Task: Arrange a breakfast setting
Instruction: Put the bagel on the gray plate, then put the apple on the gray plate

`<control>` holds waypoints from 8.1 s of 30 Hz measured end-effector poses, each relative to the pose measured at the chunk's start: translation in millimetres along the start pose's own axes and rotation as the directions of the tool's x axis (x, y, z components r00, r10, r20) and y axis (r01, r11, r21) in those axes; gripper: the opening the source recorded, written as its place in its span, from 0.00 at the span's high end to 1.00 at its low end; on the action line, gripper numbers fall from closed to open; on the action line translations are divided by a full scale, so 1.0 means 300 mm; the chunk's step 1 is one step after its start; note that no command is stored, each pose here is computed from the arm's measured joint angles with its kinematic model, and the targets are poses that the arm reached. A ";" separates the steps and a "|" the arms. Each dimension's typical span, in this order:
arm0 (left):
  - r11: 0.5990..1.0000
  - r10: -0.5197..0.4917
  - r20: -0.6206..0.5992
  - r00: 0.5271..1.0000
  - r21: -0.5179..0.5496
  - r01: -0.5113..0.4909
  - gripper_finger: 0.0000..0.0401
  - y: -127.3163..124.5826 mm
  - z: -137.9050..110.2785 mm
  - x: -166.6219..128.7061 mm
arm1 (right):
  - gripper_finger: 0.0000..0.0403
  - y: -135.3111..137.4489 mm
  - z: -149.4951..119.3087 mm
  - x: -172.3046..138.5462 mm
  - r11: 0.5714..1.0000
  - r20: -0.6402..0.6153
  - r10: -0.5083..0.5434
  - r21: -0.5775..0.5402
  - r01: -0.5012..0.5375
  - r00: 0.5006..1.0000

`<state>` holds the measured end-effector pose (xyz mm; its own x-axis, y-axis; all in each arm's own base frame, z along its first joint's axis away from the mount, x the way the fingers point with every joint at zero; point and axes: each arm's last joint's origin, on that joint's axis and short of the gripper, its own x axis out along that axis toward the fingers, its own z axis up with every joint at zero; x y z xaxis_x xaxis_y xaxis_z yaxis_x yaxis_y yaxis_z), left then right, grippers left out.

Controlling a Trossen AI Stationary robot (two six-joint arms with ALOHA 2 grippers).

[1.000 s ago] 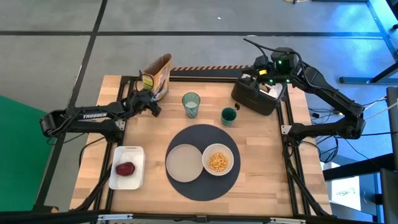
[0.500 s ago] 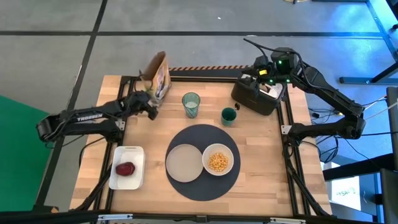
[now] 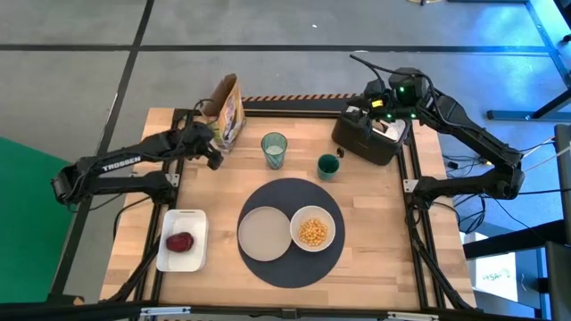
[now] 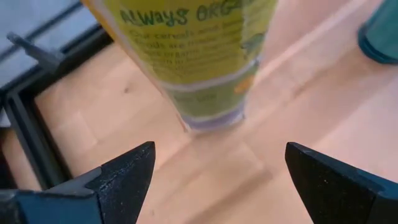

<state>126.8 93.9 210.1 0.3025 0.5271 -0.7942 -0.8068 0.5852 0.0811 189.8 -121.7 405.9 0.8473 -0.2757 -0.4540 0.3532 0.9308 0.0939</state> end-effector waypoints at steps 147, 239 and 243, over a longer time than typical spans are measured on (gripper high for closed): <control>0.729 -0.601 0.611 0.516 0.155 0.666 0.77 -0.704 0.590 -0.252 | 0.98 0.176 0.134 -0.046 0.917 0.044 0.388 0.088 -0.390 0.921; 0.701 -0.051 -0.711 0.701 0.474 0.532 0.09 -0.463 -0.485 -0.419 | 0.53 0.288 0.069 -0.130 0.968 -0.051 0.179 0.185 -0.167 0.982; 0.683 -0.056 -0.710 0.702 0.486 0.545 0.10 -0.427 -0.502 -0.383 | 0.53 0.314 0.075 -0.125 0.960 -0.023 0.173 0.228 -0.164 0.985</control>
<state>118.9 -134.5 200.4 -0.1028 -0.0996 -0.9897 -0.1389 0.9867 -0.0848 200.3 -28.9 451.8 0.8863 -0.1045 -0.4512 0.2907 0.8839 0.3664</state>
